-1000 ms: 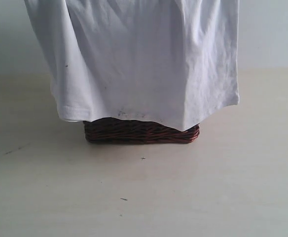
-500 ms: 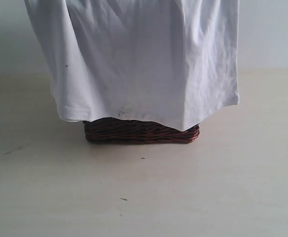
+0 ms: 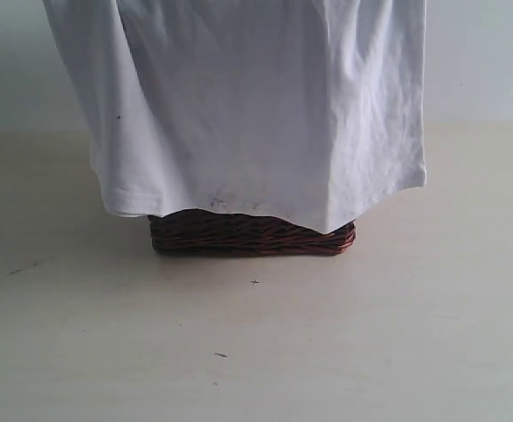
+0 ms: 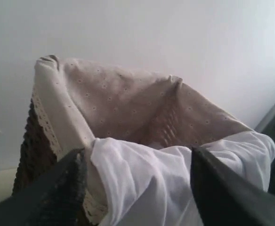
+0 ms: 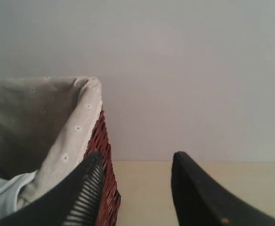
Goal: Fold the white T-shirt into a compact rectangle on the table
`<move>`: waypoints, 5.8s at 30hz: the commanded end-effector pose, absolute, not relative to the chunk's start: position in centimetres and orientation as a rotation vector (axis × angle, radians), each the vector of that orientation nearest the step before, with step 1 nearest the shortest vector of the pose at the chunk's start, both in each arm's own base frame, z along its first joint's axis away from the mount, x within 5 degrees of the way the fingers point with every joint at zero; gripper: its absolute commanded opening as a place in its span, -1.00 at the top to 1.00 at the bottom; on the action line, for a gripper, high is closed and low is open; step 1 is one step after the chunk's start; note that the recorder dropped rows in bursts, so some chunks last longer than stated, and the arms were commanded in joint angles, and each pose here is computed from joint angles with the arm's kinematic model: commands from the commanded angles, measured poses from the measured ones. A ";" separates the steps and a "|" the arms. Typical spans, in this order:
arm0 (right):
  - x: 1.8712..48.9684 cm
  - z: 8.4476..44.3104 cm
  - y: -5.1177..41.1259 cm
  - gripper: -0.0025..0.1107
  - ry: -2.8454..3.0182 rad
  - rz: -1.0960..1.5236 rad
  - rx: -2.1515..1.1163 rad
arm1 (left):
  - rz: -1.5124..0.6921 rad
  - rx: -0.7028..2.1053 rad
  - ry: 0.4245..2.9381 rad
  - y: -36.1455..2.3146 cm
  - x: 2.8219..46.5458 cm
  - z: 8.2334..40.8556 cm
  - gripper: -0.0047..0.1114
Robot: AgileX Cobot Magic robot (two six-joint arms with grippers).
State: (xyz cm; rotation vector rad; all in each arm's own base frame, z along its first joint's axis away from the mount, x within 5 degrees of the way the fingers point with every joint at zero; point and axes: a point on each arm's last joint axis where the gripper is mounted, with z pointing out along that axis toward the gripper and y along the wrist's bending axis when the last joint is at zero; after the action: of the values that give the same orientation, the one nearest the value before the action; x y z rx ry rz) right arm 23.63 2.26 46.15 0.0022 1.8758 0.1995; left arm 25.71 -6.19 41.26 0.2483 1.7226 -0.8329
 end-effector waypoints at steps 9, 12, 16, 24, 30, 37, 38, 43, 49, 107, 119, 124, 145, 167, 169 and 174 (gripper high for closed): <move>25.2 47.8 3.4 0.10 1.999 0.284 -0.132 | -1.052 0.076 1.722 -4.3 29.4 40.0 -0.15; 26.7 46.1 3.6 0.10 2.115 0.294 -0.144 | -0.912 0.123 1.830 -3.9 30.4 38.1 -0.15; 27.8 45.1 3.7 0.09 2.162 0.292 -0.155 | -0.816 0.095 1.877 -2.6 30.6 37.0 -0.15; 27.4 45.1 4.3 0.02 2.174 0.359 -0.224 | -0.977 0.171 1.859 -3.2 29.9 37.3 -0.15; 26.3 45.6 4.8 -0.19 2.161 0.263 -0.359 | -0.977 0.238 1.881 -3.4 29.6 37.1 -0.15; 24.4 46.2 6.7 -0.44 2.148 0.287 -0.478 | -1.003 0.354 1.888 -4.1 29.0 37.0 -0.15; 24.3 46.2 6.9 -0.44 2.148 0.290 -0.489 | -1.003 0.373 1.885 -4.3 28.9 36.9 -0.15; 24.1 46.2 7.4 -0.44 2.144 0.311 -0.505 | -0.978 0.515 1.859 -6.6 28.8 36.4 -0.15; 24.2 46.2 7.4 -0.44 2.141 0.311 -0.503 | -0.947 0.526 1.878 -7.2 29.0 35.1 -0.15; 24.2 46.6 7.2 -0.43 2.106 0.286 -0.497 | -0.806 0.484 1.137 -7.8 26.0 53.6 0.92; 24.2 46.5 7.2 -0.43 2.107 0.285 -0.499 | -0.782 0.319 0.843 -6.2 24.3 62.1 0.92; 24.3 46.6 7.3 -0.43 2.100 0.294 -0.495 | -0.804 0.280 0.686 -5.6 23.0 65.9 0.92; 24.1 46.4 7.3 -0.43 2.119 0.300 -0.502 | -0.753 0.495 0.457 -5.8 10.2 72.3 0.92; 24.0 46.4 7.3 -0.43 2.136 0.303 -0.507 | -0.669 1.096 0.824 -9.4 13.9 66.1 0.92; 24.0 46.4 7.3 -0.43 2.136 0.303 -0.507 | -0.676 1.095 0.833 -9.4 14.1 65.9 0.92; 23.2 47.0 7.1 -0.43 2.108 0.301 -0.504 | -0.699 1.087 0.868 -9.5 14.5 65.4 0.92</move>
State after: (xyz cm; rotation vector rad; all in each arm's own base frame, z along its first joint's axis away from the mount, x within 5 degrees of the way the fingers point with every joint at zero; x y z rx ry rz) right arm 24.07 7.20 46.08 -0.5034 2.1517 0.2997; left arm 14.72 -9.40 65.40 1.1124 0.8656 -0.6597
